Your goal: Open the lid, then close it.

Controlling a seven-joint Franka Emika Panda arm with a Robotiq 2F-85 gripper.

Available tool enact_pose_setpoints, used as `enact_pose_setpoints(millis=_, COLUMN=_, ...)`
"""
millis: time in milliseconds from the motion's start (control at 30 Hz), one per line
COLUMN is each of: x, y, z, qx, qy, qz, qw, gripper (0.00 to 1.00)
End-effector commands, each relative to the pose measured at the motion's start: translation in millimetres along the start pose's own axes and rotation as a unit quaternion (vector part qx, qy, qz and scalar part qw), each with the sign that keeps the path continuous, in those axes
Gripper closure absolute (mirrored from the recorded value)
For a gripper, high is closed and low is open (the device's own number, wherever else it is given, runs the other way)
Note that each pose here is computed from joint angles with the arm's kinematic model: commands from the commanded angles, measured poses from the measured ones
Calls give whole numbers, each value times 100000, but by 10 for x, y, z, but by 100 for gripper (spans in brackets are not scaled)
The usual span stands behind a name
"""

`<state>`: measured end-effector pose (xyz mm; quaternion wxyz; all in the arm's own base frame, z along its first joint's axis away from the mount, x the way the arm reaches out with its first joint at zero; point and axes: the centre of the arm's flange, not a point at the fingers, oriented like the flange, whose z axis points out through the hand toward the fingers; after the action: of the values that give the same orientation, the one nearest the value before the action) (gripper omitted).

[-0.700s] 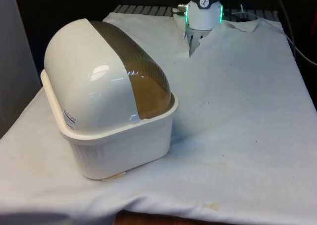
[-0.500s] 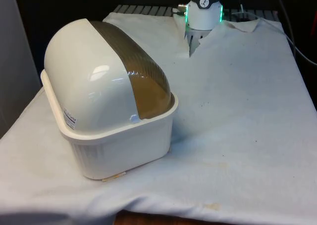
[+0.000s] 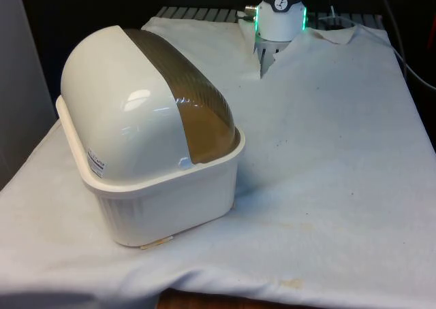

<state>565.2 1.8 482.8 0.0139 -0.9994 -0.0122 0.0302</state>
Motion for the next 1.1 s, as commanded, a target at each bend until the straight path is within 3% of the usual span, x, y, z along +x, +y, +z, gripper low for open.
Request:
enact_pose_setpoints(millis=0, x=-22, y=-30, z=-14, qx=-227, qy=233, qz=-71, qw=99999, gripper=100)
enact_pose_setpoints(millis=200, x=-36, y=-114, z=-12, qx=-480, qy=457, qz=-740, qw=99995, gripper=100)
enact_pose_setpoints(millis=233, x=-18, y=-89, z=-2, qx=-2, qy=-24, qz=-800, qw=99997, gripper=100)
enact_pose_setpoints(millis=433, x=-47, y=-194, z=-20, qx=-1026, qy=1329, qz=-1803, qw=99970, gripper=100)
enact_pose_setpoints(millis=467, x=-35, y=-184, z=-10, qx=-647, qy=636, qz=-1832, qw=99979, gripper=100)
enact_pose_setpoints(millis=533, x=-37, y=-222, z=-25, qx=-1424, qy=2016, qz=-2430, qw=99940, gripper=100)
enact_pose_setpoints(millis=733, x=-6, y=-280, z=33, qx=-2441, qy=3791, qz=-3709, qw=99829, gripper=100)
enact_pose_setpoints(millis=767, x=1, y=-274, z=49, qx=-2074, qy=3193, qz=-3611, qw=99862, gripper=100)
enact_pose_setpoints(millis=800, x=1, y=-295, z=48, qx=-2583, qy=4089, qz=-3923, qw=99806, gripper=100)
enact_pose_setpoints(millis=1000, x=21, y=-369, z=124, qx=-3429, qy=5731, qz=-5058, qw=99648, gripper=100)
enact_pose_setpoints(millis=1033, x=24, y=-346, z=124, qx=-2994, qy=4878, qz=-4783, qw=99721, gripper=100)
enact_pose_setpoints(millis=1067, x=25, y=-395, z=156, qx=-3681, qy=6280, qz=-5467, qw=99585, gripper=100)
